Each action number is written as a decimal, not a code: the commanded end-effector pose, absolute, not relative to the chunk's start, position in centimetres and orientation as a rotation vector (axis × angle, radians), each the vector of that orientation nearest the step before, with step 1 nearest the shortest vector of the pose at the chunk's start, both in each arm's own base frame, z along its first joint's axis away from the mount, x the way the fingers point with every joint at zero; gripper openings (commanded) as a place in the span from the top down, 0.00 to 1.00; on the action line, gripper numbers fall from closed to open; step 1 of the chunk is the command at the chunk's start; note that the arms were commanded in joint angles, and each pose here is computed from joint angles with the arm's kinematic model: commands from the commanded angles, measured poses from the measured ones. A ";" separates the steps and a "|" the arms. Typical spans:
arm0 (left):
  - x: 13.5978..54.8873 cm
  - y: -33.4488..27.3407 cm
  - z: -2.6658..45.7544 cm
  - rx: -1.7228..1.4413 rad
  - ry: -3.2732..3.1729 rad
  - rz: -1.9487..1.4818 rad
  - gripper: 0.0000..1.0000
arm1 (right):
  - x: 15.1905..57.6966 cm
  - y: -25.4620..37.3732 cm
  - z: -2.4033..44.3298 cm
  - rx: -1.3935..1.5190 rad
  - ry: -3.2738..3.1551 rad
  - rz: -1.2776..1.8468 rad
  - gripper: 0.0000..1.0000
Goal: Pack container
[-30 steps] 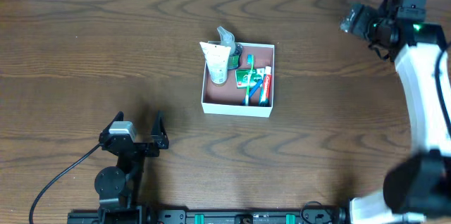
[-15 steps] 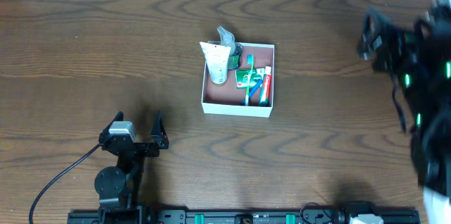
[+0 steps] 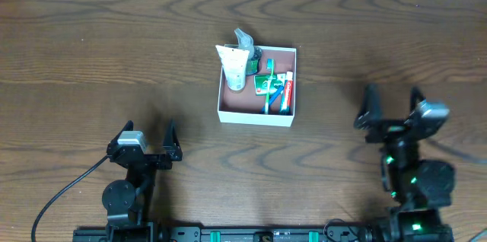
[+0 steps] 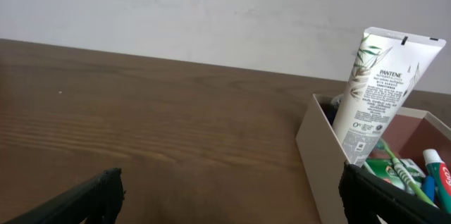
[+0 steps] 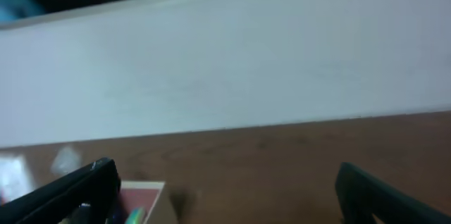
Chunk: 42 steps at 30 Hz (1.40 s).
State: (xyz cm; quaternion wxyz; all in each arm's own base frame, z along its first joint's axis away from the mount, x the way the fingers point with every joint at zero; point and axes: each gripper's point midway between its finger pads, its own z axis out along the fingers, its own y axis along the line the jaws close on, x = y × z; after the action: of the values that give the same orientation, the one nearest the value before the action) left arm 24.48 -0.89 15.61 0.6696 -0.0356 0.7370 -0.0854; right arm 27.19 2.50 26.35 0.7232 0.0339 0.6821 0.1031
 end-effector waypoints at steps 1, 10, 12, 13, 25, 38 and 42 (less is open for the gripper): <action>24.4 -0.9 14.1 -0.072 1.711 -0.184 0.02 | 26.4 3.9 24.2 -0.049 1.473 0.199 0.01; 24.4 -0.9 14.1 -0.072 1.711 -0.184 0.02 | 24.9 3.2 21.6 -0.038 1.413 0.182 0.01; 24.4 -0.9 14.1 -0.072 1.711 -0.184 0.02 | 24.8 3.0 21.3 -0.042 1.423 0.167 0.01; 24.4 -0.9 14.1 -0.072 1.711 -0.184 0.02 | 24.8 2.9 21.1 -0.052 1.430 0.150 0.01; 24.4 -0.9 14.1 -0.072 1.711 -0.184 0.02 | 24.5 1.9 15.7 -0.107 1.639 0.031 0.01; 24.4 -0.9 14.1 -0.072 1.711 -0.184 0.02 | 24.6 0.7 15.7 -0.081 1.640 -0.021 0.01; 24.4 -0.9 14.1 -0.072 1.711 -0.184 0.02 | 24.6 0.7 15.7 -0.082 1.640 -0.020 0.01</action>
State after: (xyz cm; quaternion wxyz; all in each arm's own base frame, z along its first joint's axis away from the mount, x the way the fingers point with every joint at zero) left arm 24.48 -0.89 15.60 0.6694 -0.0356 0.7371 -0.0854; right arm 24.64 0.87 15.74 0.6807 -0.0330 0.7318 -0.0011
